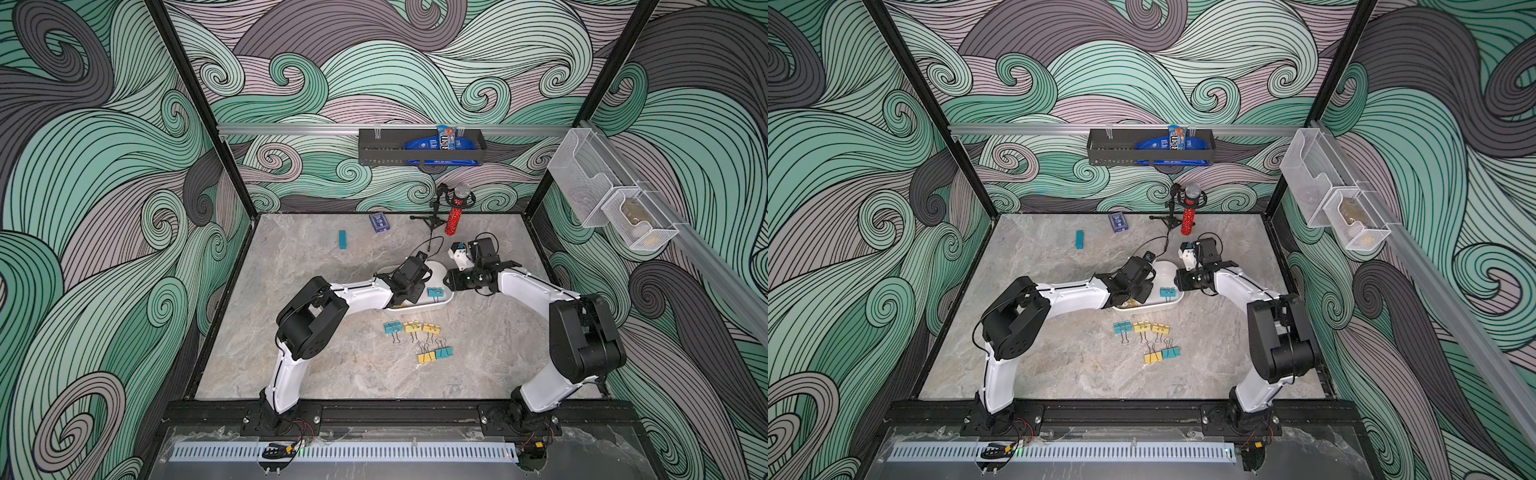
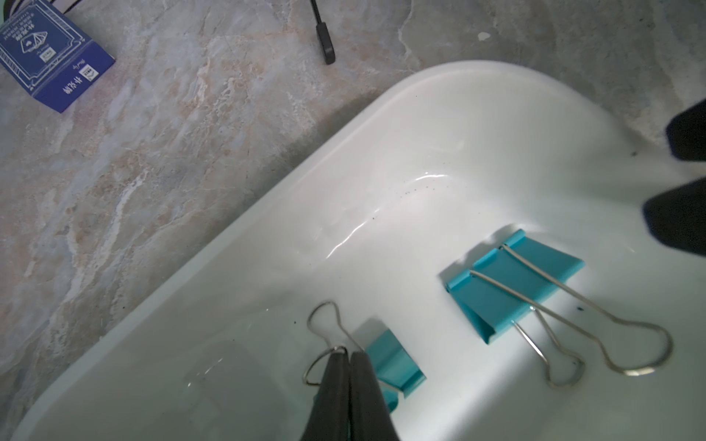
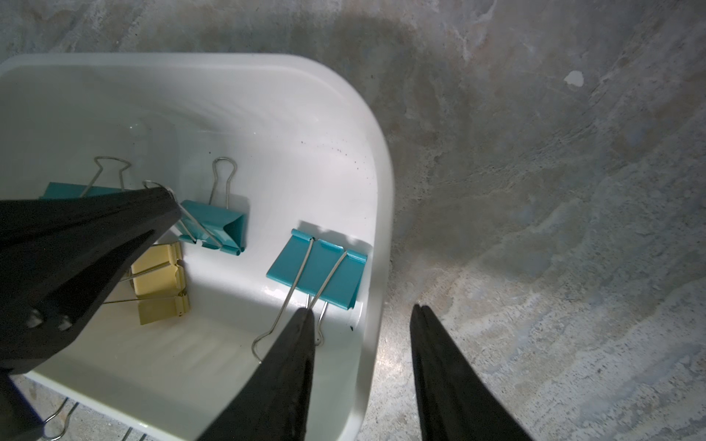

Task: Take out the binder clips from the storage box
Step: Pick up the binder clip from the storage box.

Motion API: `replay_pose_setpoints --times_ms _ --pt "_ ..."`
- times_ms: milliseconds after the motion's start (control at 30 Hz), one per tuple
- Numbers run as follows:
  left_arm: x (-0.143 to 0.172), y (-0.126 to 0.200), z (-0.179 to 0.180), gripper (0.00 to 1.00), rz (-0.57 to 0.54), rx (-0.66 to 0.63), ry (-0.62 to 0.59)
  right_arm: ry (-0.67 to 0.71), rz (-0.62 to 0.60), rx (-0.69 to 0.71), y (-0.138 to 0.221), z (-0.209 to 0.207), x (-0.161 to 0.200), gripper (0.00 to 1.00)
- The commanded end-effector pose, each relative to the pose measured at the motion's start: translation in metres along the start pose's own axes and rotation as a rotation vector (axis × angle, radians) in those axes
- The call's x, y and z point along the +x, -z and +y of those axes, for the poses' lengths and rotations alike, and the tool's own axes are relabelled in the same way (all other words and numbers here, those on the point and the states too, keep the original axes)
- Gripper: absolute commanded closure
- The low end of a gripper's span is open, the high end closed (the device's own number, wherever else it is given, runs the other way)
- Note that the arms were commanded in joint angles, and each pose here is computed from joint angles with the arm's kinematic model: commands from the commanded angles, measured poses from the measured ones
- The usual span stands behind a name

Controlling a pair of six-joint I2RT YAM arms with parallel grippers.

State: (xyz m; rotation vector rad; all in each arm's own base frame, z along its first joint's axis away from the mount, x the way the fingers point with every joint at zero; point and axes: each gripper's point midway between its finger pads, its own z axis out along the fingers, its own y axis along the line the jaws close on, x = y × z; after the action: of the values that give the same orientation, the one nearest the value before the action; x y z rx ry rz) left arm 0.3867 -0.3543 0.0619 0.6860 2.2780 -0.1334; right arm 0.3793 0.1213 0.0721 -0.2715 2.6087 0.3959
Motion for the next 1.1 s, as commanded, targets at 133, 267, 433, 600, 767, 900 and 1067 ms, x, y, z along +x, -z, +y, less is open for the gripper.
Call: replay_pose_setpoints --times_ms 133,267,433,600,767,900,1067 --pt "-0.02 0.025 -0.002 0.99 -0.086 0.036 -0.028 -0.006 0.013 -0.01 -0.002 0.0 0.002 0.56" --pt "-0.026 0.033 0.0 1.0 -0.104 0.031 -0.039 -0.007 0.013 -0.01 -0.002 0.0 0.002 0.56" --pt "-0.037 0.043 0.003 0.9 -0.136 0.022 -0.055 -0.005 0.014 -0.01 -0.002 -0.001 0.002 0.56" --pt "-0.031 0.038 0.003 0.62 -0.1 0.08 -0.088 -0.004 0.012 -0.01 -0.002 0.0 0.002 0.56" --pt "-0.025 0.032 0.013 0.56 -0.065 0.186 -0.042 -0.004 0.014 -0.013 -0.002 0.001 0.003 0.56" --pt "-0.024 0.029 0.016 0.55 -0.056 0.237 -0.029 -0.005 0.012 -0.012 -0.002 0.0 0.002 0.56" --pt "-0.019 0.018 0.016 0.55 -0.011 0.312 -0.007 -0.005 0.012 -0.011 -0.001 0.0 0.003 0.56"
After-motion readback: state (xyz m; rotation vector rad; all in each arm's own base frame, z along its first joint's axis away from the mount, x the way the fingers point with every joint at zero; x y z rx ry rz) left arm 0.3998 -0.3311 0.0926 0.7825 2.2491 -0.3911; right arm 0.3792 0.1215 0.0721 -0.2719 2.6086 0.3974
